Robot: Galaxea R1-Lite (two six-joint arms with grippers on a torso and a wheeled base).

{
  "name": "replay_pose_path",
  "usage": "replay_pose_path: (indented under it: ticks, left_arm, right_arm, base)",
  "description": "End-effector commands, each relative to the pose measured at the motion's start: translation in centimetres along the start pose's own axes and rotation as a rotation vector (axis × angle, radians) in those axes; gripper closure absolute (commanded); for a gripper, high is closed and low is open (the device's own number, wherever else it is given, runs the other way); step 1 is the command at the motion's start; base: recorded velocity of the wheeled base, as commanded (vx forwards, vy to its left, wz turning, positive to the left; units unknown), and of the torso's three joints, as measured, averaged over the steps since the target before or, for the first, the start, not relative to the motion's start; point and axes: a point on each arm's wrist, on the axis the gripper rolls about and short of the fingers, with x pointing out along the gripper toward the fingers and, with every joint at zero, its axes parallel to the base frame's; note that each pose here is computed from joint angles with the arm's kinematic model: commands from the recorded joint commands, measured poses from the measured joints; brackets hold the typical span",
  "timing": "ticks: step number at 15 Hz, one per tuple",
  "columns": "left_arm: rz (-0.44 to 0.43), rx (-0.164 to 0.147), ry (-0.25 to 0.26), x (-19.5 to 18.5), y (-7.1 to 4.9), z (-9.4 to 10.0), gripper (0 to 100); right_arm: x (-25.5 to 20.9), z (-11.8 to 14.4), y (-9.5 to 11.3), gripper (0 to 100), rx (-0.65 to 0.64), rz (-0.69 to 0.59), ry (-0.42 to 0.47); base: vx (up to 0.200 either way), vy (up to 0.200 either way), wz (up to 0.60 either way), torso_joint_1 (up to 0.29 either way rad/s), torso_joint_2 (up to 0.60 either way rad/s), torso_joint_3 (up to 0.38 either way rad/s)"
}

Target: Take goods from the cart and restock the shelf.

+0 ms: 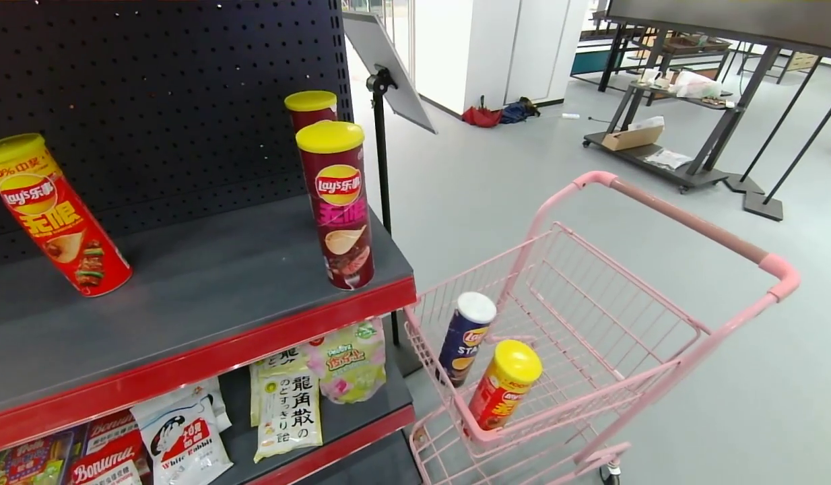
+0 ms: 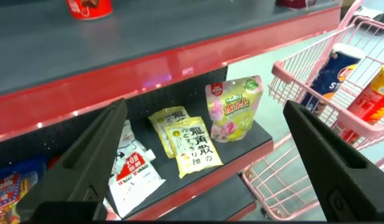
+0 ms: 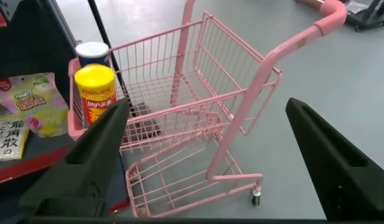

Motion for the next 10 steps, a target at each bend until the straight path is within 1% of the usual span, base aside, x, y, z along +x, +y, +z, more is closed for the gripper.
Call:
replay_pose_path:
  ticks: [1,4,9,10]
  left_arm:
    - [0.001,0.0,0.001,0.01,0.0,0.0,0]
    - [0.001,0.0,0.001,0.01,0.0,0.0,0]
    - [0.001,0.0,0.001,0.01,0.0,0.0,0]
    - [0.001,0.0,0.001,0.01,0.0,0.0,0]
  right_arm:
    - [0.0,0.01,0.0,0,0.0,0.001,-0.001]
    - [0.0,0.01,0.0,0,-0.002,0.001,-0.001]
    - [0.0,0.01,0.0,0,-0.003,0.001,-0.001]
    - [0.0,0.01,0.0,0,-0.003,0.001,-0.001]
  base:
    - [0.0,0.0,0.0,-0.154,0.39,0.232]
    - [0.0,0.0,0.0,-0.159,0.41,0.261]
    - [0.0,0.0,0.0,-0.185,0.54,0.344]
    - [0.0,0.0,0.0,-0.124,0.39,0.271]
